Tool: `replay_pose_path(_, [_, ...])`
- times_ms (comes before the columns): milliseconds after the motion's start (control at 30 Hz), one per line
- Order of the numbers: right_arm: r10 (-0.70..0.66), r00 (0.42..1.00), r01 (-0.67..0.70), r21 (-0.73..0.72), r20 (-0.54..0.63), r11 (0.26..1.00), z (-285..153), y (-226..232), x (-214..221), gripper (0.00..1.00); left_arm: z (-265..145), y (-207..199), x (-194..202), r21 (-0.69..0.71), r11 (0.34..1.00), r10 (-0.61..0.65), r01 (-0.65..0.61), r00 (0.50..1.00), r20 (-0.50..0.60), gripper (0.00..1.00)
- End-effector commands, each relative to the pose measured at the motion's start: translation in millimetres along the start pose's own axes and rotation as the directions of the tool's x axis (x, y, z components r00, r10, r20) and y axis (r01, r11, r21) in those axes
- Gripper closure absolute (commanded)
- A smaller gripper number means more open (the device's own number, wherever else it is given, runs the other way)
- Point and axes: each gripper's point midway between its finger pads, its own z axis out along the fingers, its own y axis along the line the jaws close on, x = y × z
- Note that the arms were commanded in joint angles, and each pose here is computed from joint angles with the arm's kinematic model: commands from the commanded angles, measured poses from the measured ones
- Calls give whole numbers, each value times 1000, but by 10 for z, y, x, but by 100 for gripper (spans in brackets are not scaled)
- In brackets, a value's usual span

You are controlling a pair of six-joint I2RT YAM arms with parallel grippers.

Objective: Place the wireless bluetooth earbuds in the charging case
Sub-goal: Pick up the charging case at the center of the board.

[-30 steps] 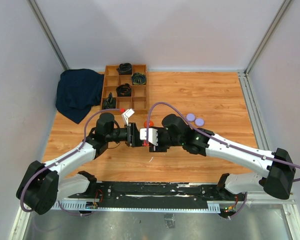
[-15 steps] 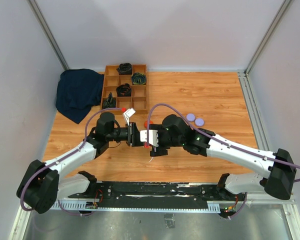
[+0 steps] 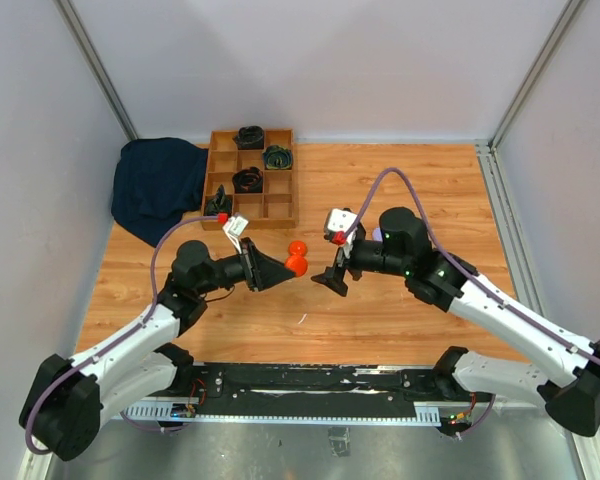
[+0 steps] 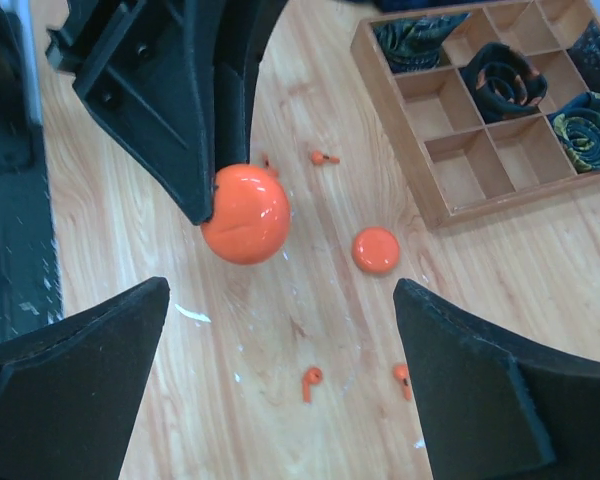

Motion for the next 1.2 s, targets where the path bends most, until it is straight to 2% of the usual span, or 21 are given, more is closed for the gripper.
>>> replay_pose_path(0, [229,959,-229,-20,168,973,-64,15,-267,5,-72,-152,-370,2,994,110,-113,973,203,100])
replay_pose_path(167, [394,872,-405,-24,291,914,-43,-34,-393,7,-186,-289,-599,15,992,109,-122,926,362,100])
replay_pose_path(300, [468,776,-494,-55,422,868,-68,-95,-553,7,-210,-360,-678,27,995,81,-101,903,423,100])
replay_pose_path(400, [518,709,-551,-84,479,831,-57,-138,-613,9,-217,-439,-709,49,994,67,-101,887,456,100])
replay_pose_path(600, [589,601,-584,-206,539,785,-35,-125,-823,18,-238,-543,-741,98,991,26,-87,865,501,100])
replay_pose_path(833, [668,498,-619,-312,553,720,35,-121,-902,28,-222,-635,-723,157,984,-9,-82,861,508,100])
replay_pose_path(1067, [712,430,-615,-398,555,681,58,-79,-932,42,-282,-670,-738,182,980,-28,-84,842,539,100])
replay_pose_path(1167, [724,421,-601,-430,546,674,69,-50,-966,51,-289,-673,-738,188,979,-34,-82,839,543,100])
